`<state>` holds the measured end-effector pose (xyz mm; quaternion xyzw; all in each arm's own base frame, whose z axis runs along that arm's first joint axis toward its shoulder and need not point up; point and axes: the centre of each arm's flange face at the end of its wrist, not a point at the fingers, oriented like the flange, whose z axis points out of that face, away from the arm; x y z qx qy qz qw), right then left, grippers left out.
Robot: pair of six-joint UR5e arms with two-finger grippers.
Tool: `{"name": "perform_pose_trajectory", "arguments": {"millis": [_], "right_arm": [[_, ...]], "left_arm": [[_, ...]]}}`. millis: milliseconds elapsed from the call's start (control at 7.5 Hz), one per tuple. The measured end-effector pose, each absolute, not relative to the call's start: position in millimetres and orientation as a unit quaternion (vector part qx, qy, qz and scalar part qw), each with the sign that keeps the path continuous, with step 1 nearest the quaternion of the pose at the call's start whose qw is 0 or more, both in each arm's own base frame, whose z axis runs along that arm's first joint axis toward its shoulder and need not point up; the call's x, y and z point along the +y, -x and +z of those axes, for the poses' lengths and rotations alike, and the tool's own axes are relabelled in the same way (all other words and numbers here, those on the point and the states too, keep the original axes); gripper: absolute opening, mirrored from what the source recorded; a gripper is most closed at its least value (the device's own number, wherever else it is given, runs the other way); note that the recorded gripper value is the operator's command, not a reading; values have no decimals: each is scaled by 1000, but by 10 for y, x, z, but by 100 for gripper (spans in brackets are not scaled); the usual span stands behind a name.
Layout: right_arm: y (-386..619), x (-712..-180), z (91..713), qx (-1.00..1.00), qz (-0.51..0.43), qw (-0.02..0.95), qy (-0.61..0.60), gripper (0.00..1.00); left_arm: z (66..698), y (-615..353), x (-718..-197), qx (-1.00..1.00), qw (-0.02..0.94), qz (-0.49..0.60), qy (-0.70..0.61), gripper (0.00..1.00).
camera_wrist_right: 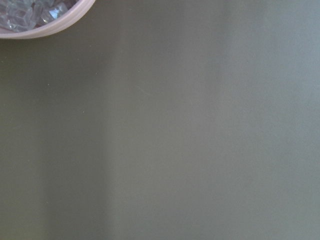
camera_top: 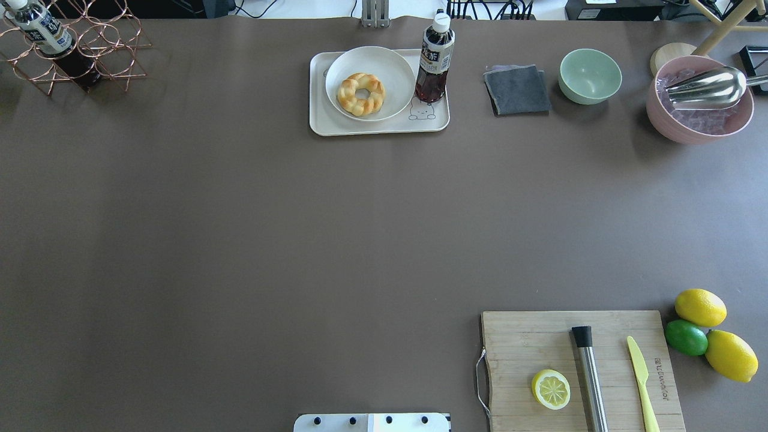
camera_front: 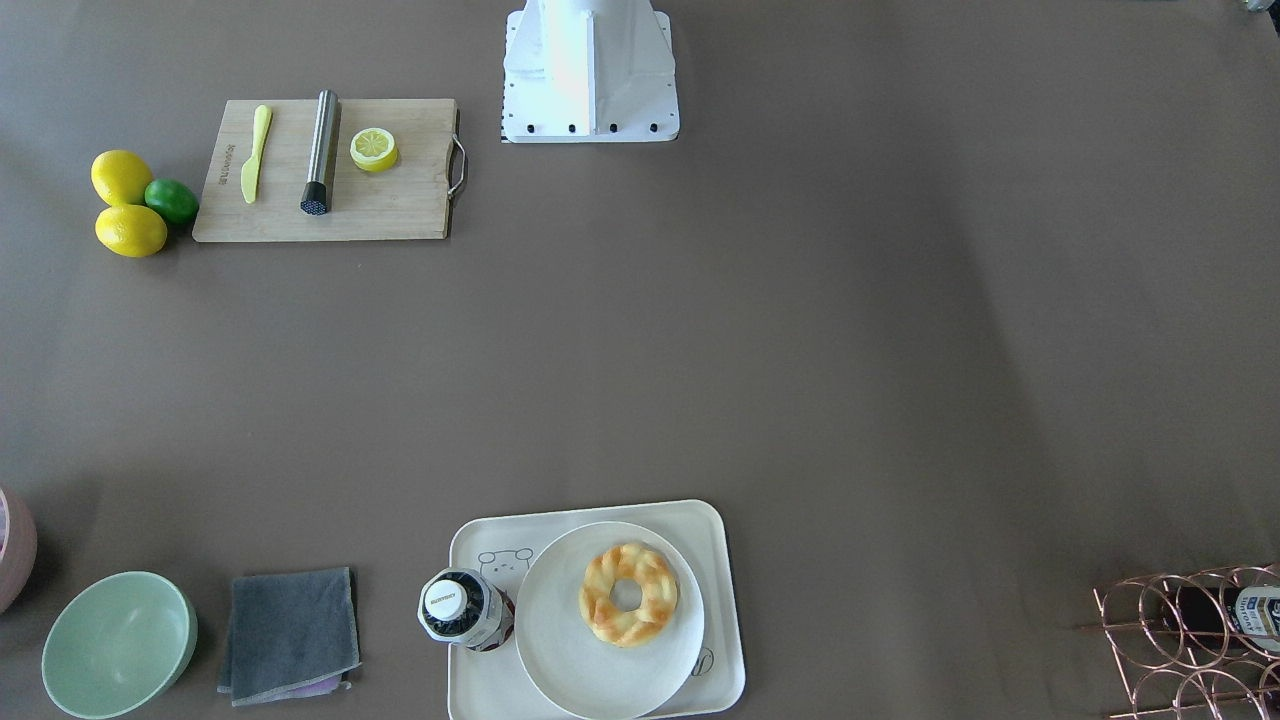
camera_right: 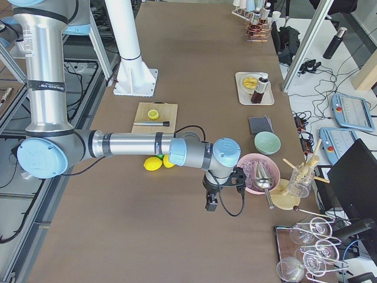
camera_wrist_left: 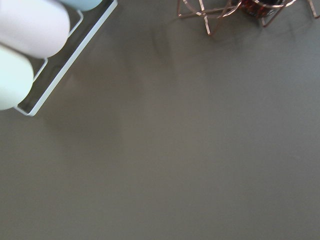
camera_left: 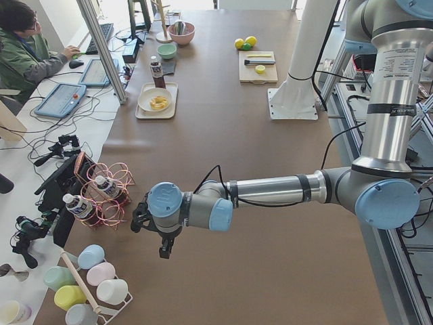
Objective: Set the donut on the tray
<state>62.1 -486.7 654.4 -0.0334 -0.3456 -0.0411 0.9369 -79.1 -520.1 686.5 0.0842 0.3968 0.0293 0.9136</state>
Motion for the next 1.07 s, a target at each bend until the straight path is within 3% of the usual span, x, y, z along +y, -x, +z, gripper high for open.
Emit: {"name": "perform_pose_trajectory", "arguments": {"millis": [1067], "right_arm": [[-621, -4874, 6531, -346, -41, 937, 32, 100]], "left_arm": [[6912, 949, -5094, 383, 913, 37, -134, 98]]}}
